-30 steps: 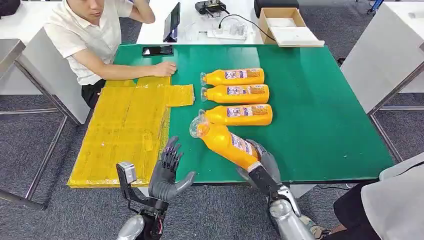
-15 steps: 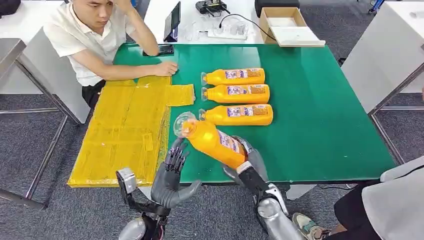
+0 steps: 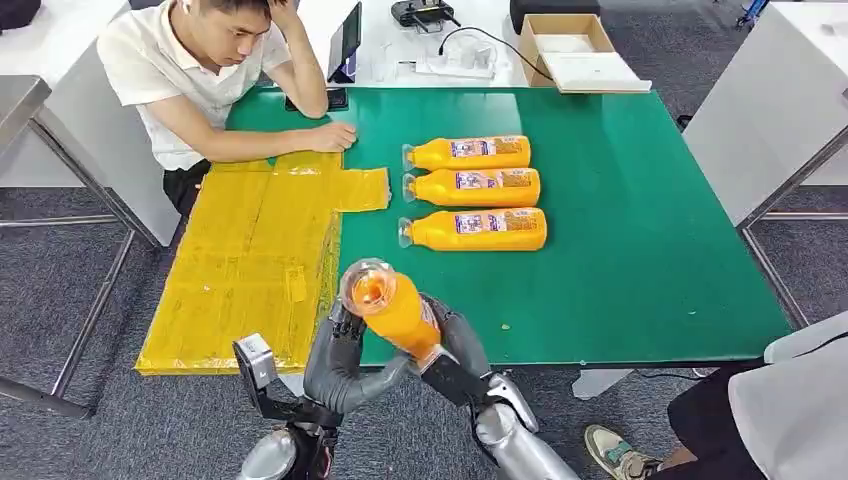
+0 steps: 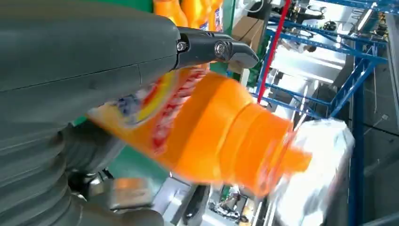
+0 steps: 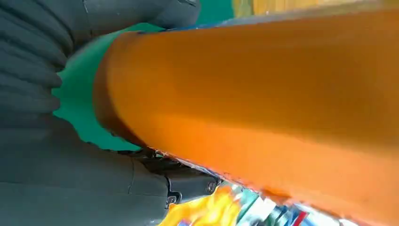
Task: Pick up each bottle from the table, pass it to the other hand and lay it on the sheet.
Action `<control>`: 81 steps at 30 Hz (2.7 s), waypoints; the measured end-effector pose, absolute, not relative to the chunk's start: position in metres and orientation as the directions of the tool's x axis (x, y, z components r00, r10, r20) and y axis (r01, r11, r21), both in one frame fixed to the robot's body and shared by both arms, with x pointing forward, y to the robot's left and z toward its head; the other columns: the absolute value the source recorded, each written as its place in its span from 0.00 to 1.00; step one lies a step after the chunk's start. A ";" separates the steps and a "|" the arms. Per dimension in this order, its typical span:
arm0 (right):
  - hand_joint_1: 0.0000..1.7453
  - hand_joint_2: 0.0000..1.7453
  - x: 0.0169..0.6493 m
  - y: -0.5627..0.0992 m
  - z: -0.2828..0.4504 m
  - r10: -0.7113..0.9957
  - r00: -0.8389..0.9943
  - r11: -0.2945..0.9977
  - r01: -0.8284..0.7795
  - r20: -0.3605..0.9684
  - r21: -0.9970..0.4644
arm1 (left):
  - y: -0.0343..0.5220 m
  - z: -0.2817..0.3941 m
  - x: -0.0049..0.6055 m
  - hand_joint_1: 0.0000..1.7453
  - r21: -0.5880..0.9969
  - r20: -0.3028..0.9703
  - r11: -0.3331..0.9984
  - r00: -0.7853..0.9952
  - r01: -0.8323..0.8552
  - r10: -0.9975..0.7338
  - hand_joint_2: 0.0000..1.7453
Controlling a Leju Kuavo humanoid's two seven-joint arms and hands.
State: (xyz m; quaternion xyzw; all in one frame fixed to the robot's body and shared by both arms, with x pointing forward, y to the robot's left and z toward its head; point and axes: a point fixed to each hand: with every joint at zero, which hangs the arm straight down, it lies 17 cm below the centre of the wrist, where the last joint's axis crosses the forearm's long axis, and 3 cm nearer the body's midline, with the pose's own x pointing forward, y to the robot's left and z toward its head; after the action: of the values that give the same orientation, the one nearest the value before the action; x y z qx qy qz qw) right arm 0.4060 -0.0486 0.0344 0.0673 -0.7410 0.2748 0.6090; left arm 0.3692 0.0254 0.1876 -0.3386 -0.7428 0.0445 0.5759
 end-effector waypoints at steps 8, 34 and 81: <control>1.00 1.00 0.383 -0.019 0.033 0.229 -0.326 0.801 -0.472 0.917 -0.368 | 0.026 0.191 0.377 0.00 -0.504 0.799 0.753 -0.103 0.424 0.593 1.00; 1.00 1.00 0.378 -0.036 0.008 0.375 -0.234 0.796 -0.415 0.897 -0.441 | 0.001 0.156 0.381 1.00 -0.258 0.941 0.856 -0.084 0.447 0.327 1.00; 0.00 0.00 0.382 -0.052 0.125 0.430 -0.582 0.844 -0.012 0.690 -0.536 | 0.069 0.159 0.437 1.00 -0.144 0.965 0.943 -0.167 0.302 0.200 1.00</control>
State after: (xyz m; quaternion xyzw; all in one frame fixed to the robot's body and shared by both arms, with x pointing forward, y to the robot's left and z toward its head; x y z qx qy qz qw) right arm 0.3819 -0.0518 0.1252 -0.1227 -0.8533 0.2510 0.4402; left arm 0.4368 0.0693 0.1591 -0.1645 -0.7627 -0.0405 0.6241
